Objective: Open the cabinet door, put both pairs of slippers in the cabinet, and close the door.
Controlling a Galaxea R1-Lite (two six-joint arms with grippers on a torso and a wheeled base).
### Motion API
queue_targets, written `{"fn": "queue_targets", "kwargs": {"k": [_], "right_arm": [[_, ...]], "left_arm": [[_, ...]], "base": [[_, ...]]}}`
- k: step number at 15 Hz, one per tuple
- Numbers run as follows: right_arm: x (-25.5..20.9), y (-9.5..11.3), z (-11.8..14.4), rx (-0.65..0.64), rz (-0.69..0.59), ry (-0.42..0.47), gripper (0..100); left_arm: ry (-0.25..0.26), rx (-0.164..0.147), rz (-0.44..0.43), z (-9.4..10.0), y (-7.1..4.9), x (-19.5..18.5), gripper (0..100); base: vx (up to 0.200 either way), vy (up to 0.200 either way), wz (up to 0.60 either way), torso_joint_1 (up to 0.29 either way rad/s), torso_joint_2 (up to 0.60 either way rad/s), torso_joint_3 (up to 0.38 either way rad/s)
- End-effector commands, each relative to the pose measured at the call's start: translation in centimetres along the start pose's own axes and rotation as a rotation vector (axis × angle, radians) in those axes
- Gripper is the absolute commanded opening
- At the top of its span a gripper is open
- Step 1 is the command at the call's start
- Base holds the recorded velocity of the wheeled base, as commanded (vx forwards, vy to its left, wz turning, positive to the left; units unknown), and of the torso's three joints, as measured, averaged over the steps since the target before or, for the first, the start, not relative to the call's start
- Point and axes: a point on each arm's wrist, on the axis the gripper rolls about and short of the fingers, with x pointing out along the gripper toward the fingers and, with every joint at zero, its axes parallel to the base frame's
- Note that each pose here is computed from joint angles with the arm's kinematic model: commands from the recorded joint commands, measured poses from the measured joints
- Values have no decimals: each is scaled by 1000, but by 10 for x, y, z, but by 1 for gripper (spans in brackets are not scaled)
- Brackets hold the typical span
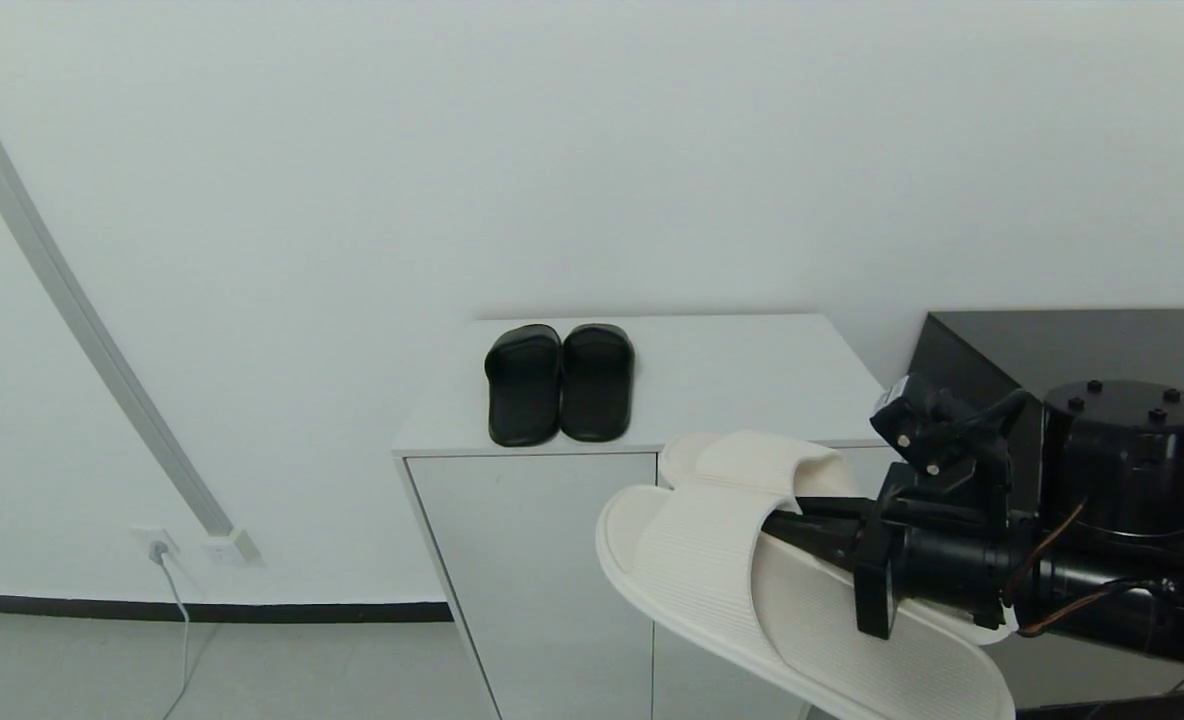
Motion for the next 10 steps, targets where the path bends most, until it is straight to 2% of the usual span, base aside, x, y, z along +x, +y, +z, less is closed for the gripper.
{"fn": "queue_targets", "kwargs": {"k": [1, 5, 10], "right_arm": [[1, 0, -2, -5, 0, 9, 0], [1, 1, -7, -10, 10, 24, 0], [5, 0, -9, -10, 12, 28, 0]], "left_arm": [[0, -1, 1, 0, 0, 0, 0], [0, 1, 1, 0, 0, 0, 0], [0, 2, 1, 0, 0, 0, 0]], "base": [[0, 0, 0, 0, 0, 0], [0, 0, 0, -14, 34, 20], [0, 0, 0, -198, 488, 269]]}}
